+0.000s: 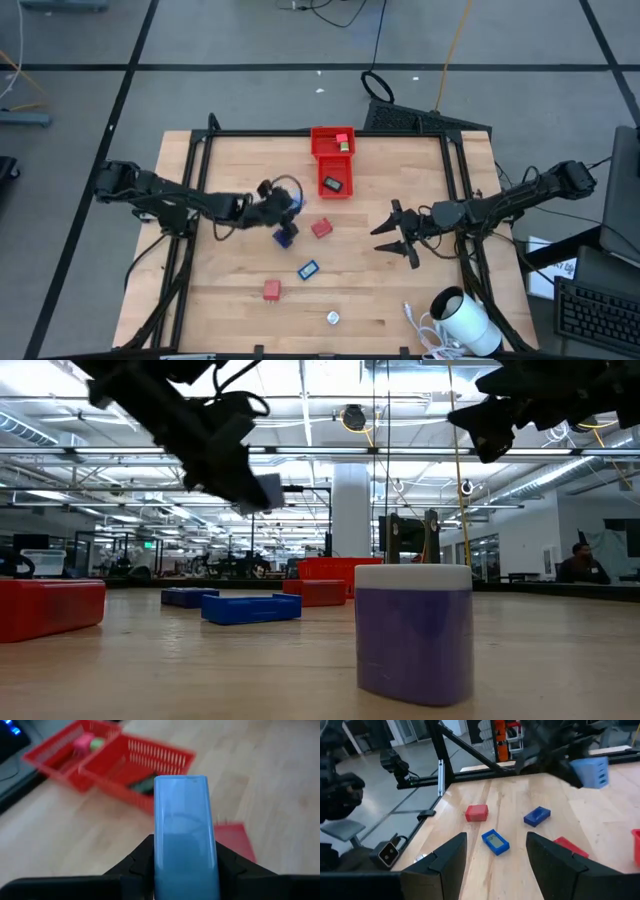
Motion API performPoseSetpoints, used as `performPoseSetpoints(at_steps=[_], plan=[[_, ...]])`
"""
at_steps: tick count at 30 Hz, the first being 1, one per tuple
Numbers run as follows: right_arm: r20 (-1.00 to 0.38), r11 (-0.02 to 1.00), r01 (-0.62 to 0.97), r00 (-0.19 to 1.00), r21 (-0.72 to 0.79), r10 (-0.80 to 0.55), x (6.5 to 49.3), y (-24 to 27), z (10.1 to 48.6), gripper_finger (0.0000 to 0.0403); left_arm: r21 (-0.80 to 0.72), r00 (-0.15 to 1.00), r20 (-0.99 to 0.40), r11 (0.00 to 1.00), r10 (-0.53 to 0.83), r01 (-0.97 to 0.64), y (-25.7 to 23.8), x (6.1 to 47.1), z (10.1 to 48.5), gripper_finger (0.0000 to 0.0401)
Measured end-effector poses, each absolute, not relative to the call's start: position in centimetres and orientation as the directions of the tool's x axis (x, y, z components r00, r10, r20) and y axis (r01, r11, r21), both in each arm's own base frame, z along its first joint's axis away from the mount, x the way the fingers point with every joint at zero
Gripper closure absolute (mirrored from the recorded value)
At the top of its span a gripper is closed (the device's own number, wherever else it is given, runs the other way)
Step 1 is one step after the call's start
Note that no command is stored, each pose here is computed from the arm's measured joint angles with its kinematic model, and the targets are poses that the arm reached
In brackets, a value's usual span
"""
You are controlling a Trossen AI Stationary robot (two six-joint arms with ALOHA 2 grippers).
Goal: Pick & Place Office items
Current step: Put the blue charger adapter into the top red bin
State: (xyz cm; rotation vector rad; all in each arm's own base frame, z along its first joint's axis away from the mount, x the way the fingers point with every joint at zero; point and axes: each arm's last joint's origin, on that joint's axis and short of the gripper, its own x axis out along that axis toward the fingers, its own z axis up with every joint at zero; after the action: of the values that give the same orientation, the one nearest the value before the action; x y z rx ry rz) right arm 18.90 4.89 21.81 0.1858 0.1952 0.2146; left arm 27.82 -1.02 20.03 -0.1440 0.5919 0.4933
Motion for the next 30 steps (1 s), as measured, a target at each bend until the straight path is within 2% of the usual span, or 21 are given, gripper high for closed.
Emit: performPoseSetpoints(at_steps=[3, 10, 20, 30], plan=[[-0.177, 0.968, -0.199, 0.958, 0.152, 0.224, 18.1, 4.7, 22.2, 0.0206, -0.018, 0.775, -0.51, 0.896, 0.373, -0.443, 0.7, 28.2, 21.1, 0.0281], [-0.161, 0.979, -0.194, 0.966, 0.068, 0.203, 16.5, 3.9, 23.2, 0.0206, -0.074, 0.935, -0.273, 0.964, 0.228, -0.256, 3.7, 29.4, 23.7, 0.0281], [-0.141, 0.989, -0.146, 0.979, 0.008, 0.146, 15.0, 2.6, 22.8, 0.0206, -0.106, 0.958, -0.112, 0.955, 0.266, -0.277, 8.1, 28.9, 25.2, 0.0281], [0.029, 0.999, -0.047, 0.998, 0.007, 0.047, 13.2, 0.9, 19.6, 0.0206, -0.121, 0.948, -0.077, 0.941, 0.308, -0.316, 10.5, 29.4, 24.8, 0.0281]])
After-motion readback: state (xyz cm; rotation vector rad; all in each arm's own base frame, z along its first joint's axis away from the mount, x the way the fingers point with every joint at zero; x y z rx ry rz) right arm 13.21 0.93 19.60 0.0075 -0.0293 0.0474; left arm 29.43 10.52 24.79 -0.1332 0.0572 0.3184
